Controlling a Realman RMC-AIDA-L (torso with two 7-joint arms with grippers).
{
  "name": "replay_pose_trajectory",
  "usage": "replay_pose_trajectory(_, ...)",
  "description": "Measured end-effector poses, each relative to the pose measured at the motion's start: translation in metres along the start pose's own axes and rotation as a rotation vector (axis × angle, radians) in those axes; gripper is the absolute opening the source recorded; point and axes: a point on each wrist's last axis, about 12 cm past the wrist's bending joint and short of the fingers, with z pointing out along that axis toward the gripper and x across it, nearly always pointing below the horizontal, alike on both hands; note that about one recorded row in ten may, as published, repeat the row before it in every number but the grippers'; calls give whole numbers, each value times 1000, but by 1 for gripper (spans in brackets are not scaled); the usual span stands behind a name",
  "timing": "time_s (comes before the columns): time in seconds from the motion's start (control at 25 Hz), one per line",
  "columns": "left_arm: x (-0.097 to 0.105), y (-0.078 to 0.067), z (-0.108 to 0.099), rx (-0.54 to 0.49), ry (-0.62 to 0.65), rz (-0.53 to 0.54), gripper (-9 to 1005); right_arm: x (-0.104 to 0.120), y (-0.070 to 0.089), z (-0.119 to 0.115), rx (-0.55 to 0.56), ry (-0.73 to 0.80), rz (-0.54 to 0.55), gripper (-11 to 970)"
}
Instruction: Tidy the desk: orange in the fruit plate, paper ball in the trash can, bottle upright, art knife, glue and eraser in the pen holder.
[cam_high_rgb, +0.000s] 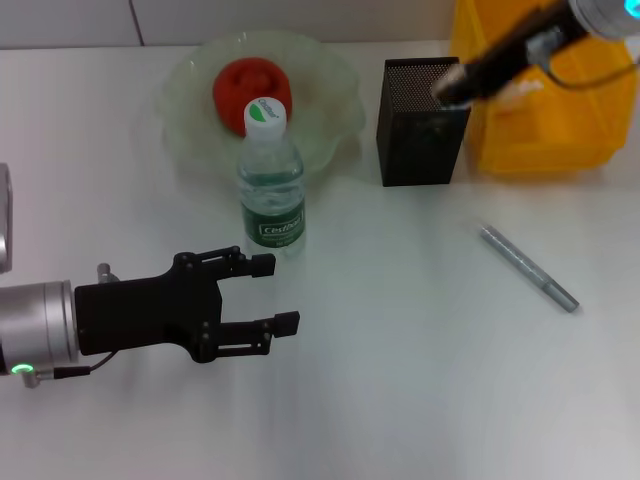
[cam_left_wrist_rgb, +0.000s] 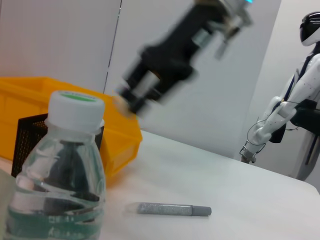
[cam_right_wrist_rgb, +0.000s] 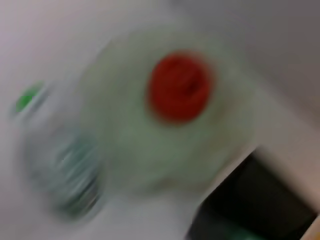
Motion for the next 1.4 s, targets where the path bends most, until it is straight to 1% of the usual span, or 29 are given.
replay_pose_trajectory(0.04, 0, 0, 1, 2, -1, 0, 797, -8, -7, 11, 21, -35, 14, 399)
replay_pose_trajectory(0.08, 0, 0, 1, 2, -1, 0, 797, -8, -7, 11, 21, -35, 14, 399)
replay_pose_trajectory(0.16, 0, 0, 1, 3, -2, 0, 797, -13, -10, 22, 31, -48, 23, 406)
replay_pose_trajectory(0.24, -1, 0, 1, 4, -2, 0, 797, -14, -13, 41, 35, -48, 44, 420)
replay_pose_trajectory(0.4, -1, 0, 1, 5, -5, -1, 797, -16, -13, 49, 39, -52, 45, 448)
replay_pose_trajectory(0.52, -1, 0, 1, 5, -6, -2, 797, -18, -12, 49, 43, -60, 37, 470)
replay_pose_trajectory(0.68, -1, 0, 1, 5, -7, -2, 797, -17, -11, 41, 37, -64, 31, 498)
replay_pose_trajectory(0.8, -2, -1, 1, 7, -10, -2, 797, -12, -6, 22, 22, -51, 15, 519)
replay_pose_trajectory(0.84, -2, 0, 0, 6, -10, -2, 797, -3, -1, 4, 4, -20, 0, 556)
replay_pose_trajectory(0.88, -2, 0, -1, 5, -11, -4, 797, -3, -1, 4, 4, -20, 0, 592)
replay_pose_trajectory(1.0, -2, 0, -2, 3, -10, -8, 797, 18, 8, -15, -35, 58, 2, 702)
replay_pose_trajectory(1.04, -2, 0, -3, 3, -10, -8, 797, 38, 11, -16, -61, 115, 30, 701)
replay_pose_trajectory(1.08, -2, 0, -3, 4, -9, -8, 797, 38, 11, -16, -61, 115, 30, 701)
replay_pose_trajectory(1.12, -2, 0, -2, 4, -7, -9, 797, 55, 12, -6, -76, 164, 54, 701)
replay_pose_trajectory(1.16, -1, 0, -2, 4, -4, -9, 797, 55, 12, -6, -76, 164, 54, 700)
replay_pose_trajectory(1.2, -1, 0, -2, 5, -3, -8, 797, 63, 12, 1, -79, 184, 65, 699)
replay_pose_trajectory(1.24, -2, 1, -1, 7, -2, -6, 797, 74, 12, 15, -85, 211, 85, 699)
replay_pose_trajectory(1.28, -2, 1, -1, 7, -2, -6, 797, 74, 12, 15, -85, 211, 85, 699)
replay_pose_trajectory(1.32, -3, 1, 0, 8, -2, -4, 797, 83, 11, 27, -89, 225, 110, 698)
replay_pose_trajectory(1.36, -3, 1, 0, 9, -2, -3, 797, 83, 11, 27, -89, 225, 110, 696)
replay_pose_trajectory(1.4, -4, 1, 0, 10, -2, -1, 797, 86, 10, 32, -89, 230, 119, 694)
